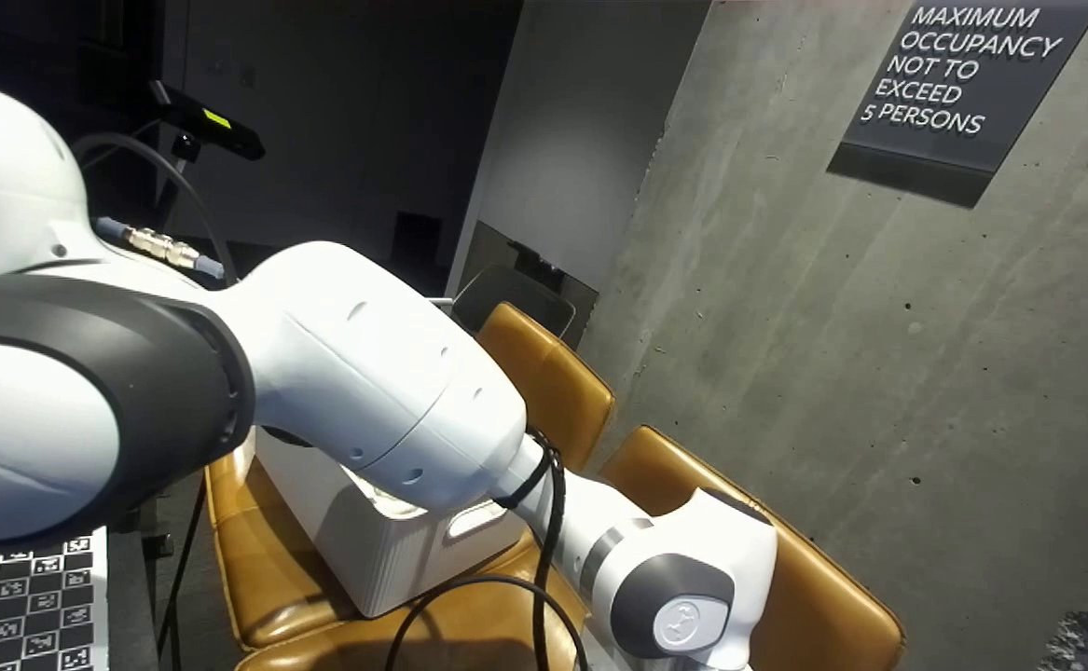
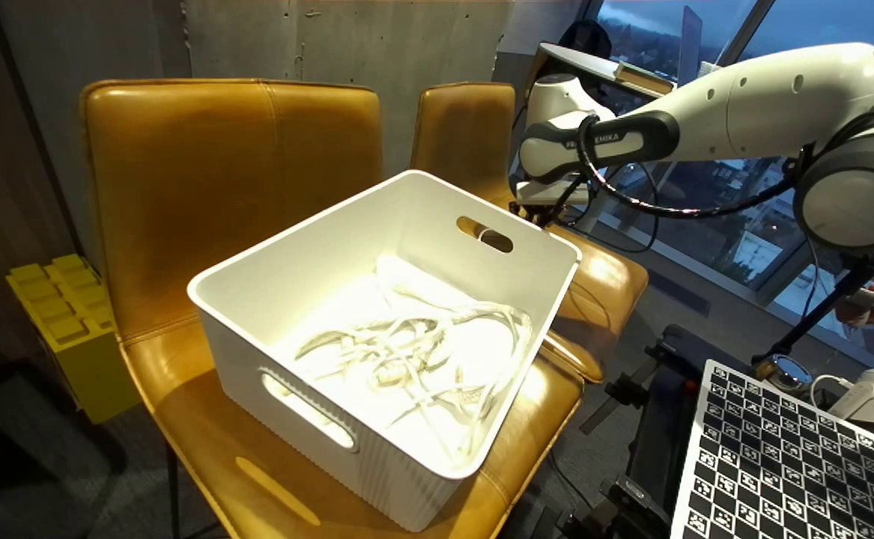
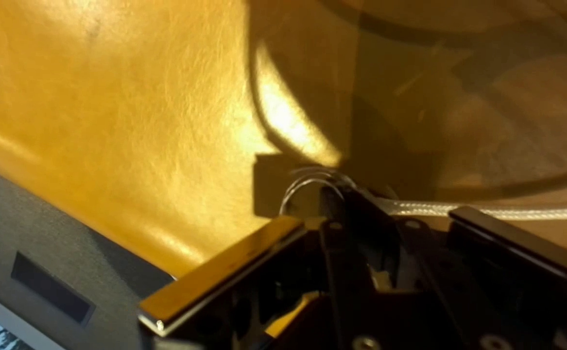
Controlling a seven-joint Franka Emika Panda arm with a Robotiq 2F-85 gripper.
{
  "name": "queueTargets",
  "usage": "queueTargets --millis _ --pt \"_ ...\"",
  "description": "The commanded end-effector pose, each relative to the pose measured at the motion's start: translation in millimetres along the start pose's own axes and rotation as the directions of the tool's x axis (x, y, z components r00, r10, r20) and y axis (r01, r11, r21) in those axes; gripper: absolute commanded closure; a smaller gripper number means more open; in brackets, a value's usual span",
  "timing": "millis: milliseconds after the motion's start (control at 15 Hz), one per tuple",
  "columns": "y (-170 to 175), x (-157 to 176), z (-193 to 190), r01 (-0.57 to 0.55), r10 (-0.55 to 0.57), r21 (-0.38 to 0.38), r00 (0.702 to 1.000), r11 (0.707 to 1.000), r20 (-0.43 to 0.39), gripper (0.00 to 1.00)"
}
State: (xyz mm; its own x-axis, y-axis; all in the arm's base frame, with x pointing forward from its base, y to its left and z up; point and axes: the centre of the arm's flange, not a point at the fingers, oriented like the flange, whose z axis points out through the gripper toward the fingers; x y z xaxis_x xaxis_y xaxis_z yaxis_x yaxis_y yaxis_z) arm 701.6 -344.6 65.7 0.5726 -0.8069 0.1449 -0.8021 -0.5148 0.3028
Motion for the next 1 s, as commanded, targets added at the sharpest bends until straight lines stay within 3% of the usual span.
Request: queueTargets --millis 0,267,667,933 --pt "-13 -1 -12 0.009 -0.009 0.009 1.0 1.0 0.023 0.99" --pt "-24 -54 -82 0.081 -0.081 0.044 0.997 0.996 0.002 0.99" --pt "-69 -96 -190 0.256 -0.246 0.099 0.964 0.962 -0.104 0.99" --pt "-83 -130 -260 0.335 -0.324 0.071 0.938 0.94 -0.126 0.99"
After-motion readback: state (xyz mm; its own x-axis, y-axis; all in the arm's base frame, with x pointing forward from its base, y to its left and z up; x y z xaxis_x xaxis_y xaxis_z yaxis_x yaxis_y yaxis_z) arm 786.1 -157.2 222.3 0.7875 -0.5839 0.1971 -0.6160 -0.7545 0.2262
